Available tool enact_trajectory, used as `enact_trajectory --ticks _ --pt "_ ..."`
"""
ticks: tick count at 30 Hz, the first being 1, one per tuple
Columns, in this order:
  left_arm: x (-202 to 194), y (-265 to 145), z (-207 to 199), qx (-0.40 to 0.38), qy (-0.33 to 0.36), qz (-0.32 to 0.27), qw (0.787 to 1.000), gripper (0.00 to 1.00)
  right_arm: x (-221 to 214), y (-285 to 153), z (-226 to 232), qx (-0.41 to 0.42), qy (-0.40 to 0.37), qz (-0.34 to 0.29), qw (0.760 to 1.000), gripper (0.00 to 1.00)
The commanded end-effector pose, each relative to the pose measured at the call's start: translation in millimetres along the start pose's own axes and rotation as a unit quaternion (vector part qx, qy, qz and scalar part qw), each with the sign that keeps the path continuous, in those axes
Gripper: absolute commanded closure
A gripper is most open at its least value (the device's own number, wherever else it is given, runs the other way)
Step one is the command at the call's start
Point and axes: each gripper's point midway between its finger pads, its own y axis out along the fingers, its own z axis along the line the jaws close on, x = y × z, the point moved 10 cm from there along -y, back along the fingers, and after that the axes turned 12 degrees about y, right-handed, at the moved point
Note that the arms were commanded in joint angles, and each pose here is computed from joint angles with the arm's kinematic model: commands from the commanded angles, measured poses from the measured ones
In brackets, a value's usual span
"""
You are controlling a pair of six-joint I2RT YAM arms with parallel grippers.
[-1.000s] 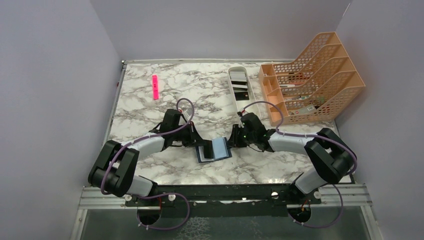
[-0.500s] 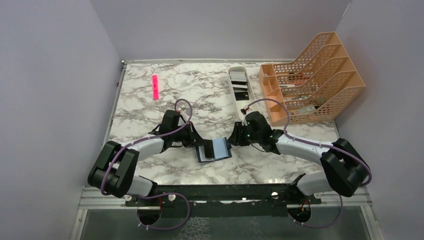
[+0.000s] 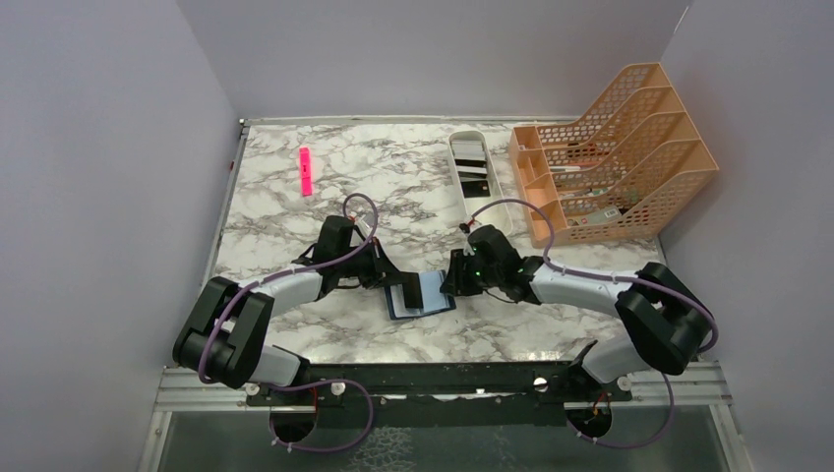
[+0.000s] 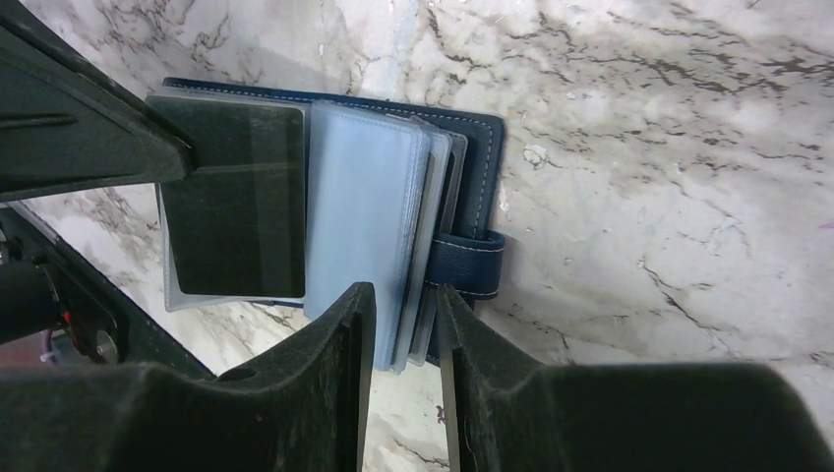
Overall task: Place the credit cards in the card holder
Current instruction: Insert the credit card into the card holder.
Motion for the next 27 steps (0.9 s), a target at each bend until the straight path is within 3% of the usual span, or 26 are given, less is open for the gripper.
enact_trajectory --ticks 1,11,18,27 --pt "-0.5 -0.5 1.7 -0.005 0.004 0.005 1.0 1.0 0.8 7.3 7.4 -0.008 -0.005 0.001 1.0 0.67" --pt "-2.9 -7.0 5.7 0.02 -0.016 0.003 1.0 1.0 -14.4 20.2 -19.4 -0.079 0.002 0.013 0.997 0.74" --pt "-5.6 -6.5 3.8 -0.04 -0.025 -0.019 0.999 1.0 -20.2 22.0 -24.9 -0.081 0.011 0.016 0.997 0.77" --pt "-2.6 -10.1 -1.6 -0.052 -0.012 -0.047 0.997 1.0 -22.2 24.9 -26.6 -0.078 0.012 0.02 0.997 0.77"
